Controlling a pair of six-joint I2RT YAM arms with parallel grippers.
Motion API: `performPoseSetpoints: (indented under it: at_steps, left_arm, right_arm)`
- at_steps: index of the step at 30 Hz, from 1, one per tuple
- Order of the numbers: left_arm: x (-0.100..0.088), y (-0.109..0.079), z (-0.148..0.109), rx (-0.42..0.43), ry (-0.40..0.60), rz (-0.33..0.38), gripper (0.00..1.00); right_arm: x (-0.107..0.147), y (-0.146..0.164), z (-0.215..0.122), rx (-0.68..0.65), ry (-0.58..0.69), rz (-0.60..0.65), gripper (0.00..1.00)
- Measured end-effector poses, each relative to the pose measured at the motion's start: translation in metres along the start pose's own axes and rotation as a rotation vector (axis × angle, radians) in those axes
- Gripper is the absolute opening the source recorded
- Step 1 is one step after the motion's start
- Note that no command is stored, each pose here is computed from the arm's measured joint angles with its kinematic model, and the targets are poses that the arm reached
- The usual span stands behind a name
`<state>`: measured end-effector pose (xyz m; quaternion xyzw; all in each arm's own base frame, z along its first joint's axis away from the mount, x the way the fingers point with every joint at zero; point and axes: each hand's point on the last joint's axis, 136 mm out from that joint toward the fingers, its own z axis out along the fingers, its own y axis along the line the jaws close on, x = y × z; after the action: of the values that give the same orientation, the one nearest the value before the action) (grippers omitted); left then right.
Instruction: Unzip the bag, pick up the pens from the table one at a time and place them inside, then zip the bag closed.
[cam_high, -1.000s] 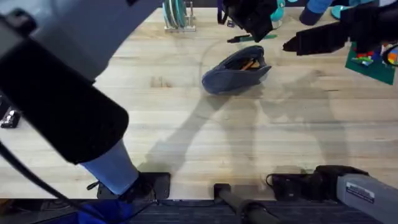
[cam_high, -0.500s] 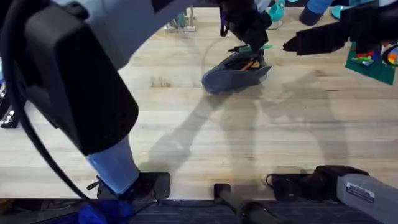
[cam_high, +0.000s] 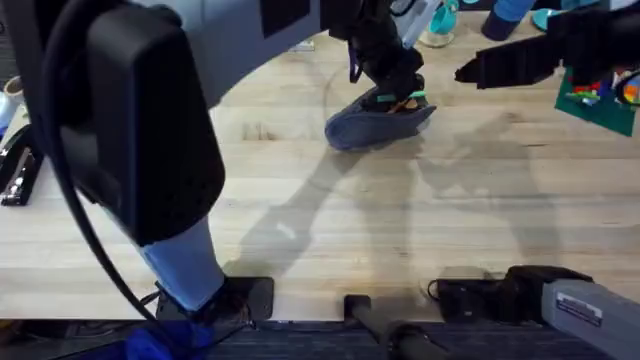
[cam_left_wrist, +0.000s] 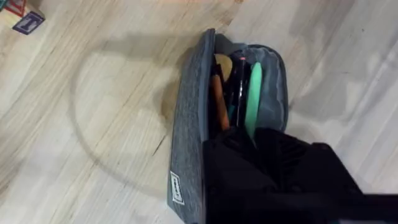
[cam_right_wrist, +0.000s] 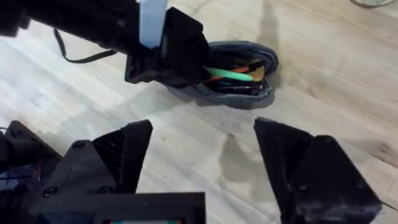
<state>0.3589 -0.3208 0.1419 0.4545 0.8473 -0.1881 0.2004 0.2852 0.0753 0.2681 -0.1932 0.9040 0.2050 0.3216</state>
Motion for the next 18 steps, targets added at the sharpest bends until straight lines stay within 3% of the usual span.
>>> performPoseSetpoints:
  at_steps: [9, 18]
  left_arm:
    - [0.019, 0.006, 0.037, 0.028, 0.074, -0.026, 0.043]
    - [0.019, 0.007, 0.039, 0.028, 0.074, -0.027, 0.042]
  right_arm:
    - [0.000, 0.000, 0.000, 0.000, 0.000, 0.000, 0.996]
    - [0.000, 0.000, 0.000, 0.000, 0.000, 0.000, 0.996]
